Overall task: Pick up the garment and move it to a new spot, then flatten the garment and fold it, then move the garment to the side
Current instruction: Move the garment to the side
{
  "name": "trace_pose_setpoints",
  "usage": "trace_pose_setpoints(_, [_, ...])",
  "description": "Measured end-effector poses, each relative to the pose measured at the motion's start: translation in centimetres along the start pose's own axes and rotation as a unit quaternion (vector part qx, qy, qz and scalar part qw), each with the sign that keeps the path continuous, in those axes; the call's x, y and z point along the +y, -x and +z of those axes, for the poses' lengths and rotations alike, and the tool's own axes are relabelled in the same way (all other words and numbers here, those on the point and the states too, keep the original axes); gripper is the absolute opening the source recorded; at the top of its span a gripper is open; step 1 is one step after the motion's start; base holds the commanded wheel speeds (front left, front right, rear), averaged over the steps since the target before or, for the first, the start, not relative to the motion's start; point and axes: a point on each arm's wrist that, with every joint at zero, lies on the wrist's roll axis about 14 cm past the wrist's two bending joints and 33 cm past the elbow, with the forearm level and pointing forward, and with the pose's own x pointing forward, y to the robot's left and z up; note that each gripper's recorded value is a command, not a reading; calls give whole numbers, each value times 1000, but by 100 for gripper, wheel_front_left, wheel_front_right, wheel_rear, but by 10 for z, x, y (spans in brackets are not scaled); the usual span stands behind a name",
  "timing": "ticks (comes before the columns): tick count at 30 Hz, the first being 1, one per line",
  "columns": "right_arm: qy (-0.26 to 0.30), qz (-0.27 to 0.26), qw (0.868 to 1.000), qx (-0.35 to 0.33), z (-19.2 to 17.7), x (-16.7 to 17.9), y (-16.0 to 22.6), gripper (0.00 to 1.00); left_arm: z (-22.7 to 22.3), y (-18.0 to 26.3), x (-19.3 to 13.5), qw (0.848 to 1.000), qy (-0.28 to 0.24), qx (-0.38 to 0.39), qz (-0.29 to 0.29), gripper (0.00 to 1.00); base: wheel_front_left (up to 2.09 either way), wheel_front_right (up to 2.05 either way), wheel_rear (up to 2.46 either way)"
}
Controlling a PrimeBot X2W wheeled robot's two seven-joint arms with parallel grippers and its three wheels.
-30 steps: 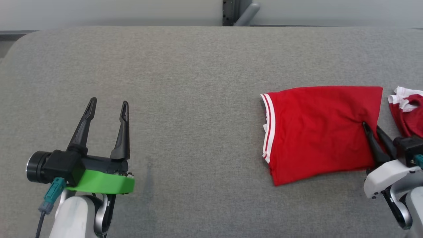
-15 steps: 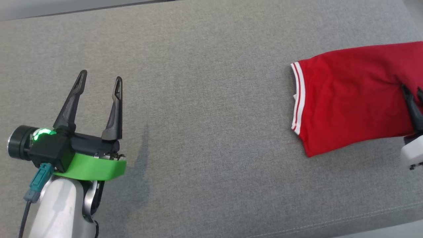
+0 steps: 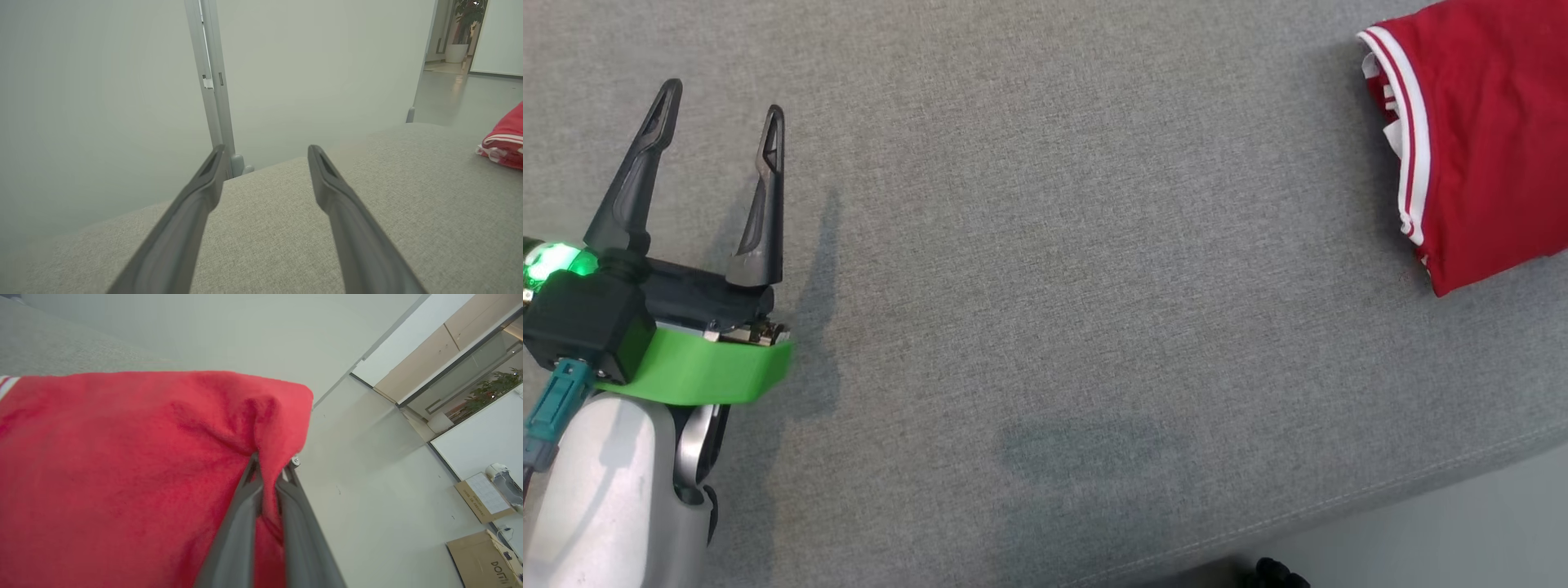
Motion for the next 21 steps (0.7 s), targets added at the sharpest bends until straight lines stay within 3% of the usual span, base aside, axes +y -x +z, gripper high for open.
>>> trace_pose_setpoints(2, [-16, -6, 1000, 18, -14, 2, -6, 0, -10, -3, -1, 1000, 5, 8, -3, 100, 0, 0, 0])
trace_pose_setpoints(3, [-20, -9, 999, 30, -22, 2, -8, 29, -15, -3, 0, 1000, 7, 12, -4, 100, 0, 0, 0])
trace_pose_setpoints(4, [-33, -17, 999, 40, -29, 1, -10, 72, -20, -4, 0, 1000, 9, 17, -4, 100, 0, 0, 0])
trace_pose_setpoints(5, [-41, -23, 998, 47, -35, 0, -11, 100, -25, -4, 0, 1000, 11, 21, -5, 100, 0, 0, 0])
trace_pose_setpoints(13, [-105, -61, 991, 53, -55, 4, -11, 100, -38, -4, 0, 999, 14, 33, -7, 100, 0, 0, 0])
trace_pose_setpoints(21, [-194, -88, 973, -90, 22, 7, -1, 100, -23, 1, -4, 999, 20, 25, 2, 100, 0, 0, 0])
